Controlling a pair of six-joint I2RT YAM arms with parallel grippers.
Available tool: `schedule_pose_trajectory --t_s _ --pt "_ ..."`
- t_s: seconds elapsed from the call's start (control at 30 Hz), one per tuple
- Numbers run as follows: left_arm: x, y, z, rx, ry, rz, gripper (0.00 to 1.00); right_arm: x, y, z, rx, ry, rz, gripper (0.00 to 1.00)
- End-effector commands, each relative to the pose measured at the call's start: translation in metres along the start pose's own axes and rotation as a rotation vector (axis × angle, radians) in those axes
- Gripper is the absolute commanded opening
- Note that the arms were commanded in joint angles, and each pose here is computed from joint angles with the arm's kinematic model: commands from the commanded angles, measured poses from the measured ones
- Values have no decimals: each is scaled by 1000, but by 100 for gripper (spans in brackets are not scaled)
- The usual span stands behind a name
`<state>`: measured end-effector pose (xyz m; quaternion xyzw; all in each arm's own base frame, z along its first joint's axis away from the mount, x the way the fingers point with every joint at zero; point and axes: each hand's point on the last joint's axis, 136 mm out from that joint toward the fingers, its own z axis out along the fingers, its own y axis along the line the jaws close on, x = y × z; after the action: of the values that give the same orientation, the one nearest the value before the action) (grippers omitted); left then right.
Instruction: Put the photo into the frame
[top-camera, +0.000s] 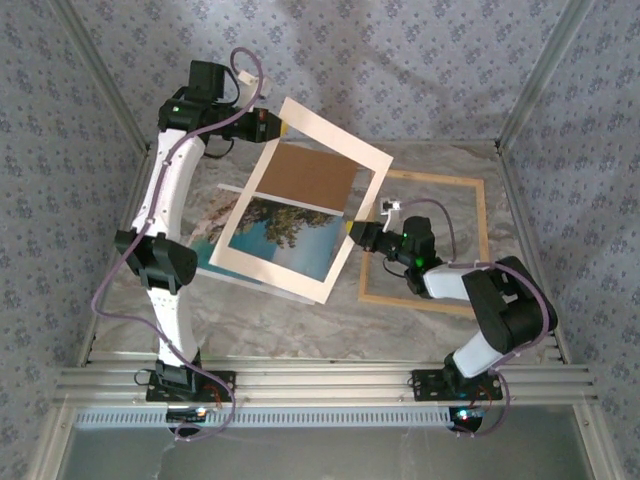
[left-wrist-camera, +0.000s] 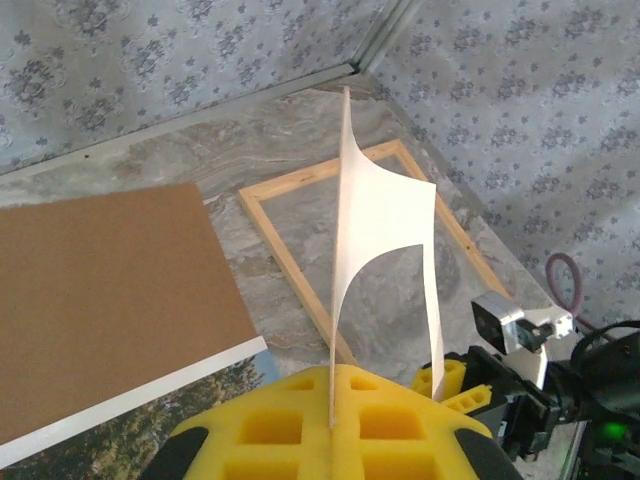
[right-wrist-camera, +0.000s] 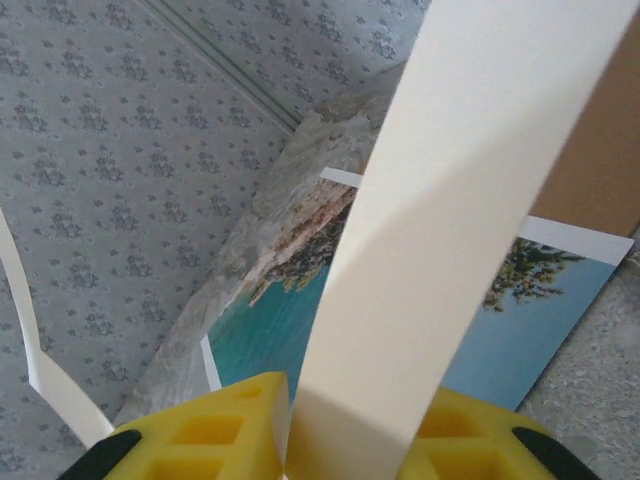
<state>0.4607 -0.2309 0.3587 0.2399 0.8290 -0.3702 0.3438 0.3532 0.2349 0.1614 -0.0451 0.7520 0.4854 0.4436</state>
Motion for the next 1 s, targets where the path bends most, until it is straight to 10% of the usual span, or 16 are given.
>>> schedule_pose_trajectory --t_s 0.0,0.33,0.67,0.97 --pt "-3 16 4 -53 -9 -21 0 -14 8 -8 -17 -29 -27 12" --pt "7 36 16 -97 15 -31 23 -28 2 -24 57 148 -51 0" --pt "18 96 -4 -470 54 67 64 -58 -25 -88 231 405 61 0" --pt "24 108 -12 -552 38 95 70 -103 -70 -147 557 496 90 0"
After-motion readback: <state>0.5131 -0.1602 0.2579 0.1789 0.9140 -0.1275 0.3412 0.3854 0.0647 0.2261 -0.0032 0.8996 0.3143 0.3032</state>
